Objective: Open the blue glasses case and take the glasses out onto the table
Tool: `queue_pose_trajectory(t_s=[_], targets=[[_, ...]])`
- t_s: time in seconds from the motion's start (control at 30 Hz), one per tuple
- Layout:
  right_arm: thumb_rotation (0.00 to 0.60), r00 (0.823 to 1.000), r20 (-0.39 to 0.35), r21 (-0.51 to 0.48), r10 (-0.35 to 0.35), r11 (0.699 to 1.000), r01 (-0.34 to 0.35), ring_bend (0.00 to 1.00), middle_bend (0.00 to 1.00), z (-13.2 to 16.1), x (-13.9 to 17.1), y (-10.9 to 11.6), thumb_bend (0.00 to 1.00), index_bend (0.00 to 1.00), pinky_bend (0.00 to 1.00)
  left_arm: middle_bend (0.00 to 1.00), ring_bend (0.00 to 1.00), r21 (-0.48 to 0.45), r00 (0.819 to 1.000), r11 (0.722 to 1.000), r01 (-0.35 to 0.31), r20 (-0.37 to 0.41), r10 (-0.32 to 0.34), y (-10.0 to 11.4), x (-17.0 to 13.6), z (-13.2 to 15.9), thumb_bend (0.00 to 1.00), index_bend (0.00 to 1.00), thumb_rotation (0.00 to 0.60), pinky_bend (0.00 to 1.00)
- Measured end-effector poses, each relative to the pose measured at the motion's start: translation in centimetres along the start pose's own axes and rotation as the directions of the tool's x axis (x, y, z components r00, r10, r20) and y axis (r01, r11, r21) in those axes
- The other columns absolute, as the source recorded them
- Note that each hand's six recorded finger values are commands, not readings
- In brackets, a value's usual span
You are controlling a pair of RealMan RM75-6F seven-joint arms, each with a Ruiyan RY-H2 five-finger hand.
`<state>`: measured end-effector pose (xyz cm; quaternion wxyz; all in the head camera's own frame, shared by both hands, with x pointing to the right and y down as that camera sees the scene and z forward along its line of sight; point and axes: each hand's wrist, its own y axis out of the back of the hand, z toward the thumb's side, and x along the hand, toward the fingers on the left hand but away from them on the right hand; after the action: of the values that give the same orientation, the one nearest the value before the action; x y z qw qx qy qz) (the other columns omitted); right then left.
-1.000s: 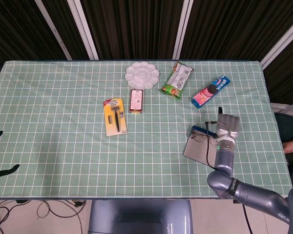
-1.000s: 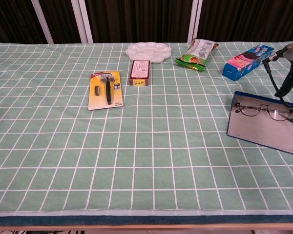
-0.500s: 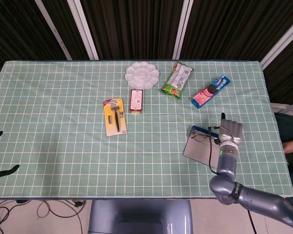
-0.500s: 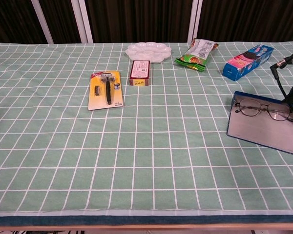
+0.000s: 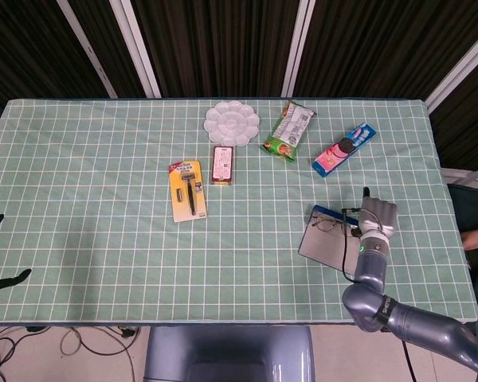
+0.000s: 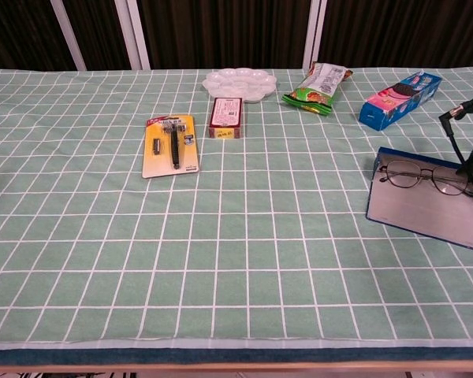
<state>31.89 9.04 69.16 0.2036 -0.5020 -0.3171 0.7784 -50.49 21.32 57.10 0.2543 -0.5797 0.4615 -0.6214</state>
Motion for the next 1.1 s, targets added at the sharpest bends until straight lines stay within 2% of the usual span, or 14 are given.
queue_pose_trajectory(t_s=[0.43, 0.77, 0.9, 1.0, 1.1], targets=[[0.6, 0.997, 0.068, 0.001, -0.021, 1.0, 0.021, 1.0, 1.0, -1.3, -2.7, 0.6, 0.29, 0.12, 1.0, 0.0, 0.0, 0.01, 1.0, 1.0, 0.0, -0.016, 0.001, -0.1, 0.1, -0.1, 0.04, 0.0, 0.6, 0.0], [0.6, 0.997, 0.071, -0.002, -0.042, 0.999, 0.042, 1.0, 1.0, -0.8, -4.0, 1.2, 0.29, 0.13, 1.0, 0.0, 0.0, 0.006, 1.0, 1.0, -0.005, -0.03, 0.005, -0.1, 0.1, -0.3, 0.04, 0.0, 0.6, 0.0], [0.6, 0.997, 0.045, -0.009, -0.061, 0.998, 0.061, 1.0, 1.0, 0.0, -4.0, 1.6, 0.32, 0.2, 1.0, 0.0, 0.0, 0.004, 0.999, 1.0, -0.003, -0.032, 0.003, -0.1, 0.1, -0.3, 0.04, 0.0, 0.6, 0.0], [0.6, 0.998, 0.03, -0.011, -0.054, 0.998, 0.055, 1.0, 1.0, 0.4, -3.7, 1.6, 0.36, 0.29, 1.0, 0.0, 0.0, 0.003, 0.999, 1.0, 0.001, -0.033, 0.0, -0.1, 0.1, -0.3, 0.04, 0.0, 0.6, 0.0], [0.6, 0.999, 0.01, -0.018, -0.041, 0.999, 0.041, 1.0, 1.0, 0.8, -3.3, 1.8, 0.37, 0.33, 1.0, 0.0, 0.0, 0.002, 0.999, 1.0, 0.005, -0.032, -0.005, -0.2, 0.1, -0.3, 0.04, 0.0, 0.6, 0.0]])
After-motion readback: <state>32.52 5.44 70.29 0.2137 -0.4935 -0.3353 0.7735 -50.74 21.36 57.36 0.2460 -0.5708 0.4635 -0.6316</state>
